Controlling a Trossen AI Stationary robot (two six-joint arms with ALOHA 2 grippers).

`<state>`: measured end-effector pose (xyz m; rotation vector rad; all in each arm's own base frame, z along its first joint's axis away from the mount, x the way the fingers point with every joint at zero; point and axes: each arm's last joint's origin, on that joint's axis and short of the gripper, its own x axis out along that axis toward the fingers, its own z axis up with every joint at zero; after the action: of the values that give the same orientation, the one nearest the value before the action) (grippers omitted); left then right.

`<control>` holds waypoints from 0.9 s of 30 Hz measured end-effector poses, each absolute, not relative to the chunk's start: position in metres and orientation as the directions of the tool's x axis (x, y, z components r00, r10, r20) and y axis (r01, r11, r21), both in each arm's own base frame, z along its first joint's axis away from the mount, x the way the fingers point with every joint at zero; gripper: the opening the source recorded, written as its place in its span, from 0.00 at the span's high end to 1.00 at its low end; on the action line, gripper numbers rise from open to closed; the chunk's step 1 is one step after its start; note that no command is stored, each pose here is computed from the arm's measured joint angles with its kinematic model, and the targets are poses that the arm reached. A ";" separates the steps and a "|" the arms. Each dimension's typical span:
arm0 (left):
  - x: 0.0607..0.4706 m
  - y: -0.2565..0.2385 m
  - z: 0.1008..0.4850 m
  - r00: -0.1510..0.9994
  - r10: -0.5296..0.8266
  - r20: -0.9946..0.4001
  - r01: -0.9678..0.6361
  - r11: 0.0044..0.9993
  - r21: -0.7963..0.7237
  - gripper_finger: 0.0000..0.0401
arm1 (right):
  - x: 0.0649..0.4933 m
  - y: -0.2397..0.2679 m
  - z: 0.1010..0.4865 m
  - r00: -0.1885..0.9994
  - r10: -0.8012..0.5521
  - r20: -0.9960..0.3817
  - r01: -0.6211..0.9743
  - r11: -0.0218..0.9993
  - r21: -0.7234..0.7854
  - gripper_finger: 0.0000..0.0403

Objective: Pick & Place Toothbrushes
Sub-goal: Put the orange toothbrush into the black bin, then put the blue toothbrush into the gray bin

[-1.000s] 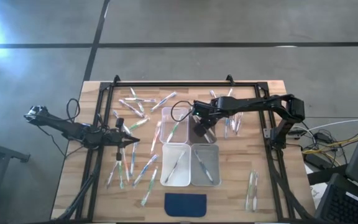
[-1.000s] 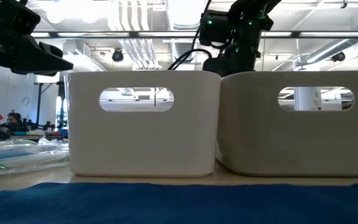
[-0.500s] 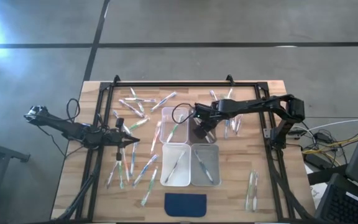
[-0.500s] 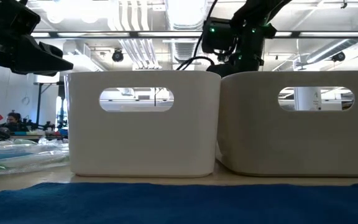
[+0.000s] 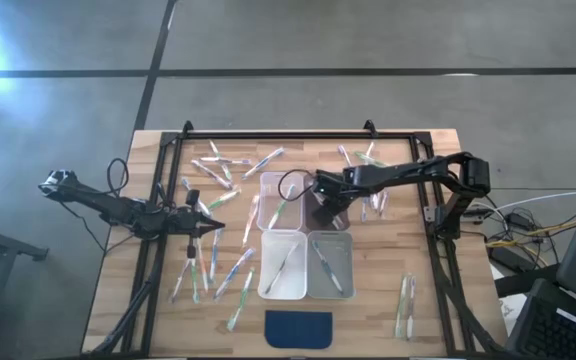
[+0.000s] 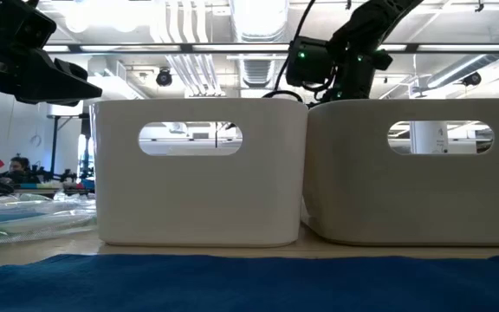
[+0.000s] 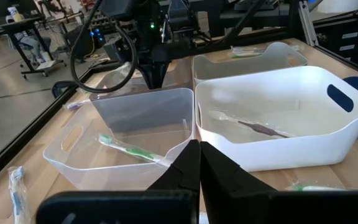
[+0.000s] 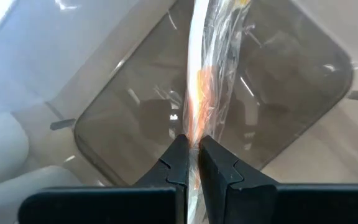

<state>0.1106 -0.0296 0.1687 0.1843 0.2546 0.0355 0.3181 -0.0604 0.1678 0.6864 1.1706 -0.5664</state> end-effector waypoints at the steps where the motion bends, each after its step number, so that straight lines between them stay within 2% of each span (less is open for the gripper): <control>1: 0.111 -0.030 0.169 0.967 0.059 -0.247 -0.012 0.983 0.186 0.99 | 0.318 -0.060 0.167 0.296 -0.048 -0.954 0.717 0.670 0.189 0.97; 11: 0.111 -0.030 0.169 0.967 0.059 -0.247 -0.012 0.983 0.186 0.99 | 0.320 -0.062 0.167 0.329 -0.055 -0.943 0.712 0.670 0.210 0.95; 21: 0.111 -0.030 0.169 0.967 0.058 -0.247 -0.011 0.983 0.186 0.99 | 0.322 -0.062 0.168 0.342 -0.057 -0.938 0.718 0.661 0.221 0.74; 27: 0.111 -0.030 0.169 0.967 0.058 -0.247 -0.011 0.983 0.186 0.99 | 0.322 -0.062 0.170 0.350 -0.048 -0.936 0.711 0.663 0.232 0.65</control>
<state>0.1106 -0.0297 0.1687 0.1843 0.2548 0.0351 0.3217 -0.0616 0.1703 0.7071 1.1163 -0.5487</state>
